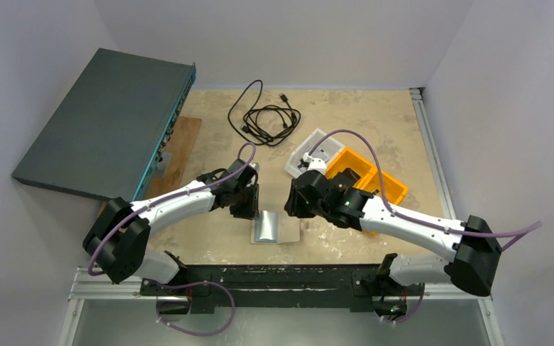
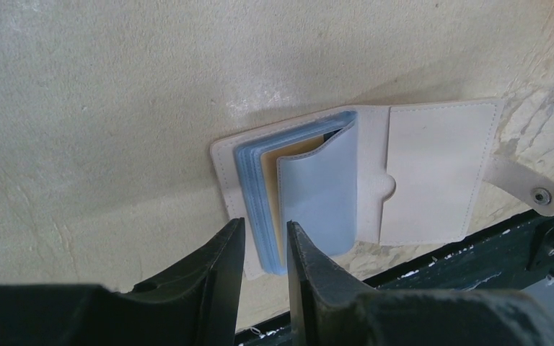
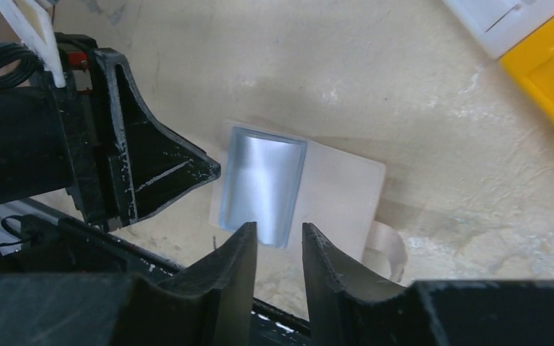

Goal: Take the credit cards out of the card holder
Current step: Remove the credit card from the card holder.

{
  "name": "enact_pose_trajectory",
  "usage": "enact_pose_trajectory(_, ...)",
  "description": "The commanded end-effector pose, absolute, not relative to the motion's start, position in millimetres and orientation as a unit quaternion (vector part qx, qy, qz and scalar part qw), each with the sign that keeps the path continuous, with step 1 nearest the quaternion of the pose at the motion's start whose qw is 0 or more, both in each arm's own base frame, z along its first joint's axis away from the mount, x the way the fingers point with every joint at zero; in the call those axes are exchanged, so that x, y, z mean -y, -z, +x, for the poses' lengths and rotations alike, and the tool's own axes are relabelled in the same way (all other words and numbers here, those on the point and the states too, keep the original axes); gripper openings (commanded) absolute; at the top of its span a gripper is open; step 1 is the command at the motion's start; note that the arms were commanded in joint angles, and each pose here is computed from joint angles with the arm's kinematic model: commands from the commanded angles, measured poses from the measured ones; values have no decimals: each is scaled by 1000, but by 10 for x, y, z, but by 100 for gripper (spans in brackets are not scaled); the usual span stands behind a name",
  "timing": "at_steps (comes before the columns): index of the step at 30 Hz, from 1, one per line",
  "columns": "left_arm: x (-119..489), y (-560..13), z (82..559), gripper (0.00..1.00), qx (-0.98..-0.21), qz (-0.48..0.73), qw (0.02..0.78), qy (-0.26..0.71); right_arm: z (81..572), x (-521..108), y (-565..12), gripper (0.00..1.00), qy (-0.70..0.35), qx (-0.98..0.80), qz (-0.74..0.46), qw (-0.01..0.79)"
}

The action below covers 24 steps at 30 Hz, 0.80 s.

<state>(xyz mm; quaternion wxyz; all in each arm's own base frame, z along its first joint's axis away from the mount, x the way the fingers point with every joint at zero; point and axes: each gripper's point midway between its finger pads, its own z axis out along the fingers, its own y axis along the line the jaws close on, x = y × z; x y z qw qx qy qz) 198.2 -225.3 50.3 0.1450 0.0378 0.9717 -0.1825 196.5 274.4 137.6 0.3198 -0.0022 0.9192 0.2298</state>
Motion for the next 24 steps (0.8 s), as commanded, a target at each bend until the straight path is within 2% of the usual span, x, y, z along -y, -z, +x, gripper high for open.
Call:
enact_pose_trajectory(1,2355,-657,2108,27,-964,42,174,196,1918,-2934,-1156,24,-237,-928,-23,285)
enact_pose_trajectory(7,2317,-671,2135,24,-965,41,180,186,1915,-2833,-683,11,-208,-942,-21,263)
enact_pose_trajectory(18,2386,-583,2203,9,-968,49,172,177,1779,-2720,-196,8,-192,-955,-22,225)
enact_pose_trajectory(24,2502,-583,2208,7,-967,61,170,182,1733,-2716,-85,7,-194,-957,-19,213)
